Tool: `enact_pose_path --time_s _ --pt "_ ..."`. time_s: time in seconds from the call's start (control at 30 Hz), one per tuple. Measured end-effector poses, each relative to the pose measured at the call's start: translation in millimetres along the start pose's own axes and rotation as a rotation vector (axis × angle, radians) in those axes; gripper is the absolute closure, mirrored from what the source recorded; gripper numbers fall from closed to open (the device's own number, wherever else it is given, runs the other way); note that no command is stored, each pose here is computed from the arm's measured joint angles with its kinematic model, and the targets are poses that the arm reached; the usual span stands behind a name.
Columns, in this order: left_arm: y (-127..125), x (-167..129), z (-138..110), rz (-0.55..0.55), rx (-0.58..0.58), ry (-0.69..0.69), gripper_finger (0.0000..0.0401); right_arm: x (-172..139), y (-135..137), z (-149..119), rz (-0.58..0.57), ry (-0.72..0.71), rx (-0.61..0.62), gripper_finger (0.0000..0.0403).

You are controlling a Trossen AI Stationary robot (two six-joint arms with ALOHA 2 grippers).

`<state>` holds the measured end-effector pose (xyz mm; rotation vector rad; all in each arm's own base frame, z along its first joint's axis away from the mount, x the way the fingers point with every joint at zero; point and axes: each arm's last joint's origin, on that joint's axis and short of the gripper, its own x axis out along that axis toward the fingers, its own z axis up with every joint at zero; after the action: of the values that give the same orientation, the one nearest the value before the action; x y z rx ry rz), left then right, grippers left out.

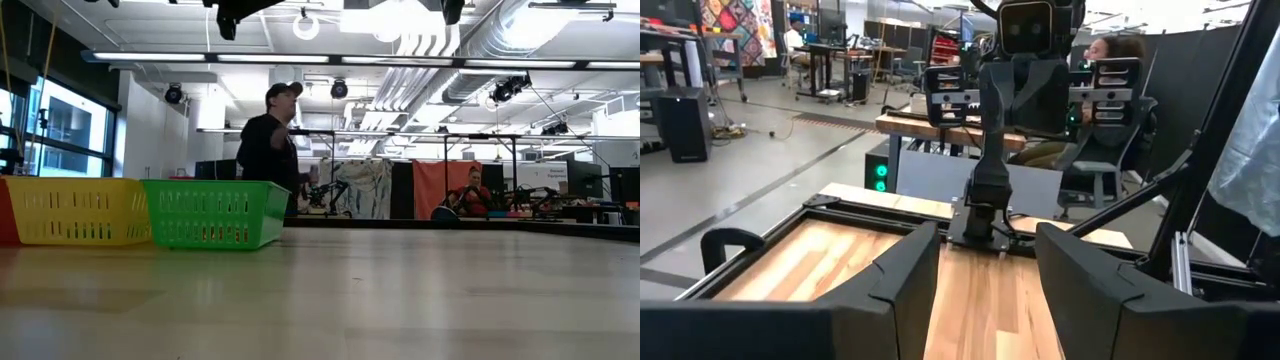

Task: Sort Halloween decoration
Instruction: Put the white skull toy into the red bin

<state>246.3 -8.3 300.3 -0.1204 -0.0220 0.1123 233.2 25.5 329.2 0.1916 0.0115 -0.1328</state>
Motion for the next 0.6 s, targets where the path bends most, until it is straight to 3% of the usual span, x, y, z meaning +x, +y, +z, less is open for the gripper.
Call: enact_pose_path --time_s 0.43,0.6 --pt "0.0 0.0 0.0 0.001 0.0 0.0 0.0243 0.0 0.1 0.1 0.001 0.0 0.014 0.0402" --pt "0.0 -0.1 0.0 0.001 0.0 0.0 0.0243 0.9 7.0 5.4 0.14 0.108 0.096 0.0402"
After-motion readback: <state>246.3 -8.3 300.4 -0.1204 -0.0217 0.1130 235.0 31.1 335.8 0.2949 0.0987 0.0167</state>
